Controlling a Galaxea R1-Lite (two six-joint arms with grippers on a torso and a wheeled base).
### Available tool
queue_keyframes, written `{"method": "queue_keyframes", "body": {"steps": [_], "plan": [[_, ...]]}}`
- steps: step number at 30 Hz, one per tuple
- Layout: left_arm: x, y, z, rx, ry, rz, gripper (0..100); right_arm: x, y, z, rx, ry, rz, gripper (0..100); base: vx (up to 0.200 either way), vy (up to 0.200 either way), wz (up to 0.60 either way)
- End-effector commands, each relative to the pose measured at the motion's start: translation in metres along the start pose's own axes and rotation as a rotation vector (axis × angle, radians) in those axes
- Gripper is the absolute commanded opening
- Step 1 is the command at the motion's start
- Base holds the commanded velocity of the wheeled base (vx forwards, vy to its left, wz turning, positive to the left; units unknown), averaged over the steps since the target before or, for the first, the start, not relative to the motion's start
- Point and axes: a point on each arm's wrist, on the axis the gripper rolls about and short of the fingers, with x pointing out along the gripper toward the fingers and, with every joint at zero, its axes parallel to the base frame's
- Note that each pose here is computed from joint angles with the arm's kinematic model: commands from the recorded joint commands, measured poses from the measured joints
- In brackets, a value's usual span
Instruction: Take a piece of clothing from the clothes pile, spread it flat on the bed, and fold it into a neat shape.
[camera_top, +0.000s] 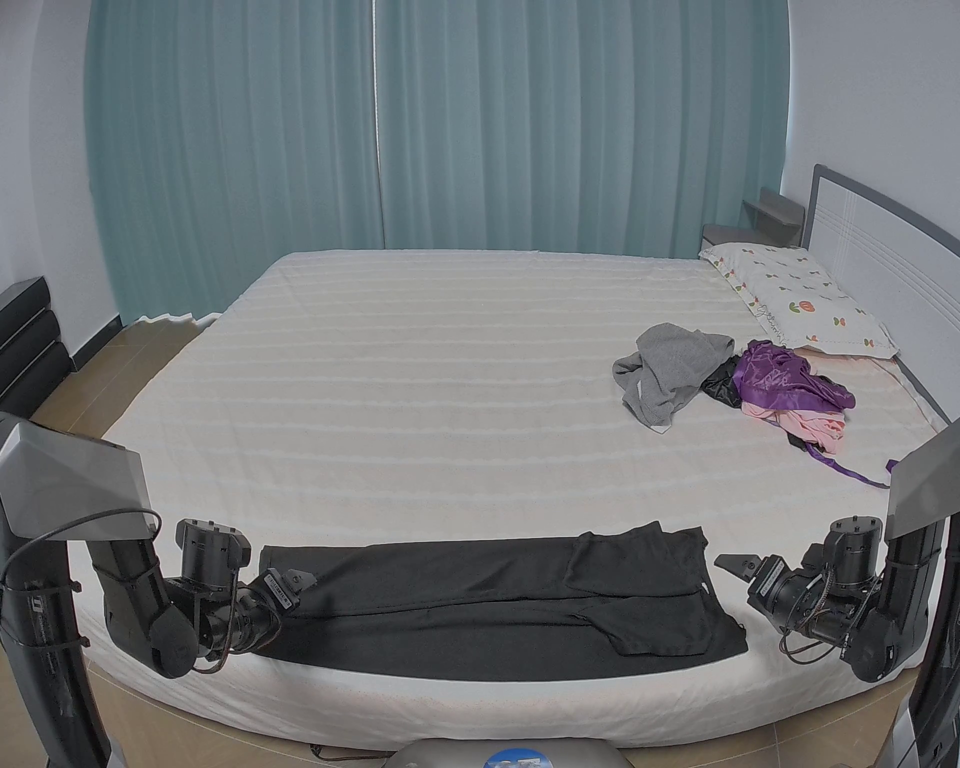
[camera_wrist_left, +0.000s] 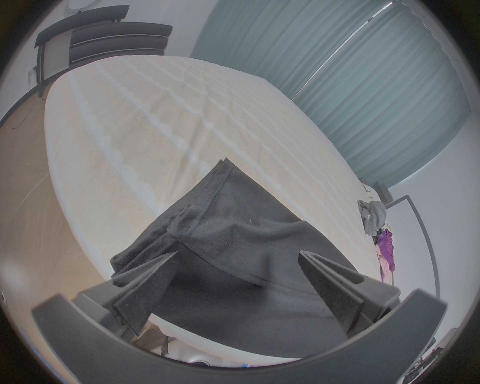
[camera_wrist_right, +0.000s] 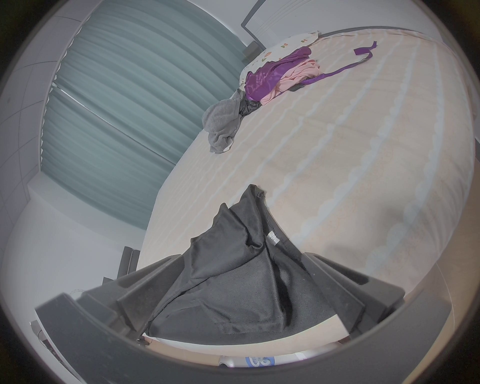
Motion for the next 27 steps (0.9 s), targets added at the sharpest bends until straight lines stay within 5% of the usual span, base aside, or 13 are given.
{"method": "queue_keyframes", "body": {"steps": [1,7,8,18,27], "plan": [[0.01,0.004,-0.003,0.001,0.001,0.033,100,0.001,0.001,-0.002,-0.005,0.004,0.006,100,0.0,0.0,0.0],[0.017,0.004,0.0,-0.001,-0.039,0.062,100,0.002,0.003,-0.008,-0.016,0.027,0.011,100,0.0,0.0,0.0],[0.017,0.003,0.001,-0.002,-0.05,0.065,0,0.002,0.005,-0.011,-0.024,0.039,0.014,100,0.0,0.0,0.0],[0.013,0.0,0.006,-0.002,-0.13,0.098,0,0.004,0.013,-0.017,-0.041,0.05,0.038,100,0.0,0.0,0.0],[0.003,-0.015,0.021,-0.014,-0.195,0.033,0,0.021,0.021,-0.011,-0.055,0.012,0.04,100,0.0,0.0,0.0]]}}
